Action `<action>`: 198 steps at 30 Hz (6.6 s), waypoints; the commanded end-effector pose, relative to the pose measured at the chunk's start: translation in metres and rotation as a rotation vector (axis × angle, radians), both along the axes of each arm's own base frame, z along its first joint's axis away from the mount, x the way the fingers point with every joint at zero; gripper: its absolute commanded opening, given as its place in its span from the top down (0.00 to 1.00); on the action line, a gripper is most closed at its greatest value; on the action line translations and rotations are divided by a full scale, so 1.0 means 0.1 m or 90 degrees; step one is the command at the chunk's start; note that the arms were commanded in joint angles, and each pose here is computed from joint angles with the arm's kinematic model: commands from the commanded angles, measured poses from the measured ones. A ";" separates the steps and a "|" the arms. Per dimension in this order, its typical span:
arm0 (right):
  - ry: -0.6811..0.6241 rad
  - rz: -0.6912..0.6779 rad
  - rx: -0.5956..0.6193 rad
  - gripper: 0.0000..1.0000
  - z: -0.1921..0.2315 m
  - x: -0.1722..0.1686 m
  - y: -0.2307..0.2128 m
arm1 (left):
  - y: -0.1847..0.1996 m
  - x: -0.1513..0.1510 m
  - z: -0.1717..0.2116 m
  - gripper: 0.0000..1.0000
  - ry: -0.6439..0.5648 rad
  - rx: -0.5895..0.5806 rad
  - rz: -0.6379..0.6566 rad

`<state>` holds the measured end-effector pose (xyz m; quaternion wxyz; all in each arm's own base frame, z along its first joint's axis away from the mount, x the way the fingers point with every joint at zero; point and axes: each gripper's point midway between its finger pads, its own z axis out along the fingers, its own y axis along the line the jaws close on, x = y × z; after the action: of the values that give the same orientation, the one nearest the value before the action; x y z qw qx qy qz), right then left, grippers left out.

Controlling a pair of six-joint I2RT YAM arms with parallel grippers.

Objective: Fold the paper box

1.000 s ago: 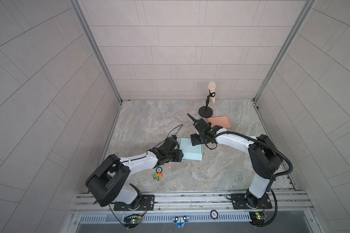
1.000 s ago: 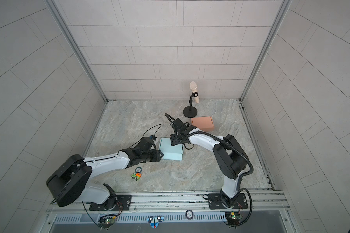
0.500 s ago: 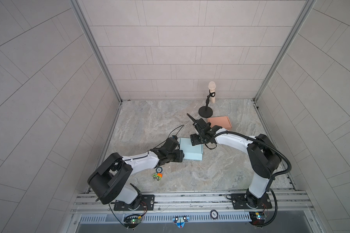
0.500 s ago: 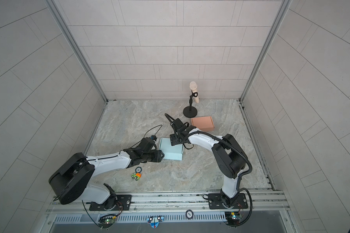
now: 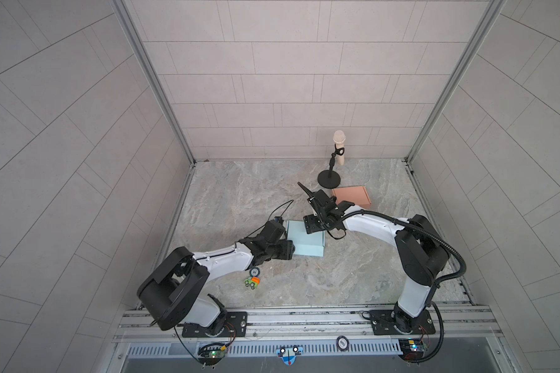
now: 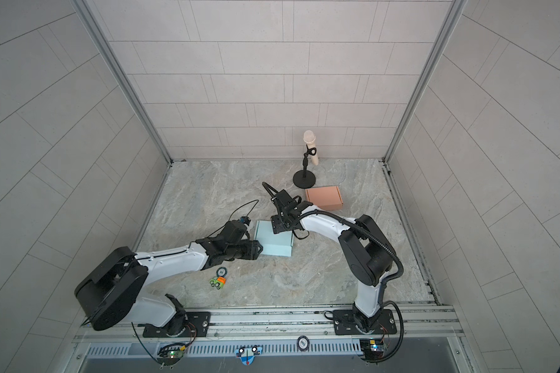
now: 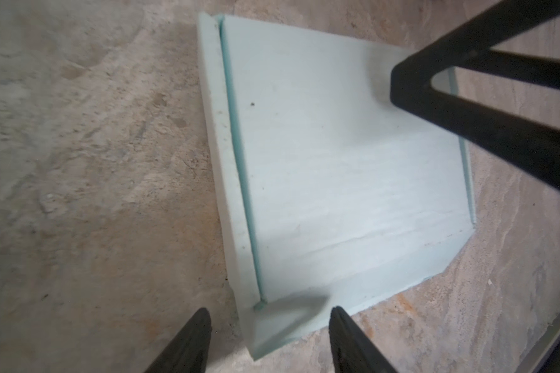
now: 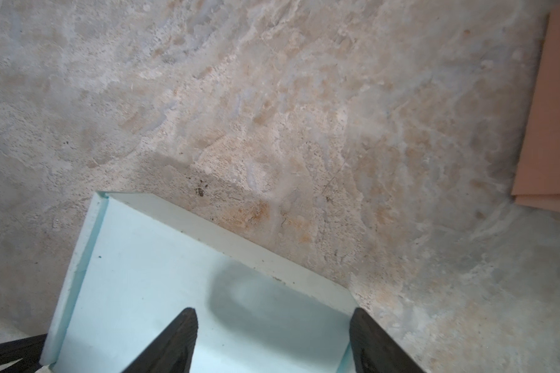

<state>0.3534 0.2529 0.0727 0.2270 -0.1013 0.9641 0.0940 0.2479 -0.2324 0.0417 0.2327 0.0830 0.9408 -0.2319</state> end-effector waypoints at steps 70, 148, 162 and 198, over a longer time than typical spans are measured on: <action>0.045 -0.086 0.046 0.32 -0.10 -0.63 -0.61 | -0.15 0.02 0.20 0.41 0.037 -0.067 -0.035; 0.032 -0.050 -0.044 0.35 -0.37 0.19 -0.38 | -0.41 1.15 0.25 0.42 0.062 -0.222 0.024; 0.035 -0.035 0.033 0.36 -0.33 0.19 -0.12 | -0.51 1.08 0.25 0.43 0.069 -0.233 0.018; 0.063 -0.037 -0.006 0.37 -0.42 -0.72 -0.23 | -0.46 0.01 0.14 0.40 0.092 -0.212 -0.021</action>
<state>0.2848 0.2151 0.0288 0.1823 -0.0688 0.9782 0.0714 0.2540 -0.2640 0.0512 0.1691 0.0385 0.9144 -0.3659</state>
